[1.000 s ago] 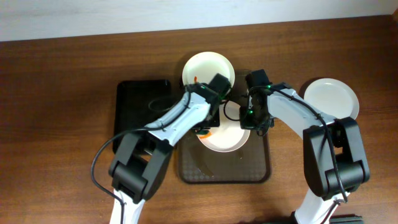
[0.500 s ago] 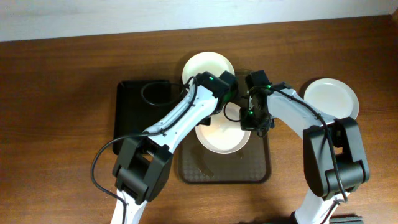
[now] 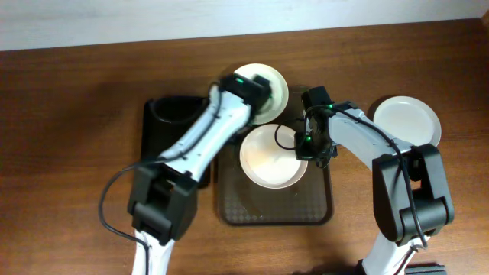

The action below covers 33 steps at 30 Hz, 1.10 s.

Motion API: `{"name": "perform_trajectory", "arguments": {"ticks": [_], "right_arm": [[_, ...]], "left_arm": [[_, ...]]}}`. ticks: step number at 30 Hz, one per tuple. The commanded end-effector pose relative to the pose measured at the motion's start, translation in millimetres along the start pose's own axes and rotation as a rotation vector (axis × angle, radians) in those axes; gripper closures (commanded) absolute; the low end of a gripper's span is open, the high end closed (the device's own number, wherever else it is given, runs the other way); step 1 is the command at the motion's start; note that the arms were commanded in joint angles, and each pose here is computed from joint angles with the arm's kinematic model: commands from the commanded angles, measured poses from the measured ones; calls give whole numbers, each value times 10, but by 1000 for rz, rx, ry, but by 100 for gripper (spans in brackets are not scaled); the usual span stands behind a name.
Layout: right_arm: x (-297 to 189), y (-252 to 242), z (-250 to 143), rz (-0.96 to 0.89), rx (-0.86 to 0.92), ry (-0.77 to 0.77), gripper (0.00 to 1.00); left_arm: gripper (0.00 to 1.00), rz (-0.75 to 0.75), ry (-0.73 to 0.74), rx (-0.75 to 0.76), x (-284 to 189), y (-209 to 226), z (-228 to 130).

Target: Clean dirty plates on tray and stack at the side

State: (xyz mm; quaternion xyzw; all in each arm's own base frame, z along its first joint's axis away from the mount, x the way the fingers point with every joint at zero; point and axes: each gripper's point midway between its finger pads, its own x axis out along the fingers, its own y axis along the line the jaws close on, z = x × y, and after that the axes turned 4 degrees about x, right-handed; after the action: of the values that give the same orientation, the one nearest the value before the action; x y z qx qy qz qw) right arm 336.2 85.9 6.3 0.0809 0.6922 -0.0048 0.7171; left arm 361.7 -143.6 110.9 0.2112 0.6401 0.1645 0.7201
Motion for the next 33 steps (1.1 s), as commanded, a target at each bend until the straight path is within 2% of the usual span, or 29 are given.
{"name": "perform_trajectory", "arguments": {"ticks": [1, 3, 6, 8, 11, 13, 15, 17, 18, 20, 21, 28, 33], "right_arm": [[58, -139, -67, -57, -8, 23, 96], [58, -139, -67, -57, -8, 23, 96], [59, -138, -64, -56, -8, 21, 96], [59, -137, -62, -56, -8, 21, 96], [59, -131, -42, -54, -9, 13, 96], [60, -126, -28, -51, -9, 7, 96], [60, -116, -28, -46, -9, 7, 96], [58, -110, -27, -43, -22, 8, 96], [46, -78, -21, -26, -54, 8, 96], [-19, -11, 5, 4, -72, 9, 96], [-67, 5, 39, 6, -79, 1, 96], [-746, 413, 471, 164, -156, -174, 96], [-1356, 991, 683, 340, -266, -299, 96]], "left_arm": [[100, -16, 26, -192, 159, 593, 202], [100, -83, 68, -276, 373, 801, 304], [100, -296, 77, -212, 548, 702, 459], [100, -301, 93, -235, 793, 762, 448], [100, -433, 87, -61, 1052, 488, 374], [97, -450, 101, -34, 1110, 433, 307], [71, -449, 110, -36, 1125, 448, 286], [68, -454, 101, -46, 1076, 500, 293], [55, -466, 90, -57, 1005, 551, 302], [9, -484, 39, -92, 790, 733, 340], [0, -488, 17, -108, 678, 838, 340], [0, -499, -162, -239, -37, 1573, 192], [0, -497, -195, -266, -277, 1774, -3]]}}
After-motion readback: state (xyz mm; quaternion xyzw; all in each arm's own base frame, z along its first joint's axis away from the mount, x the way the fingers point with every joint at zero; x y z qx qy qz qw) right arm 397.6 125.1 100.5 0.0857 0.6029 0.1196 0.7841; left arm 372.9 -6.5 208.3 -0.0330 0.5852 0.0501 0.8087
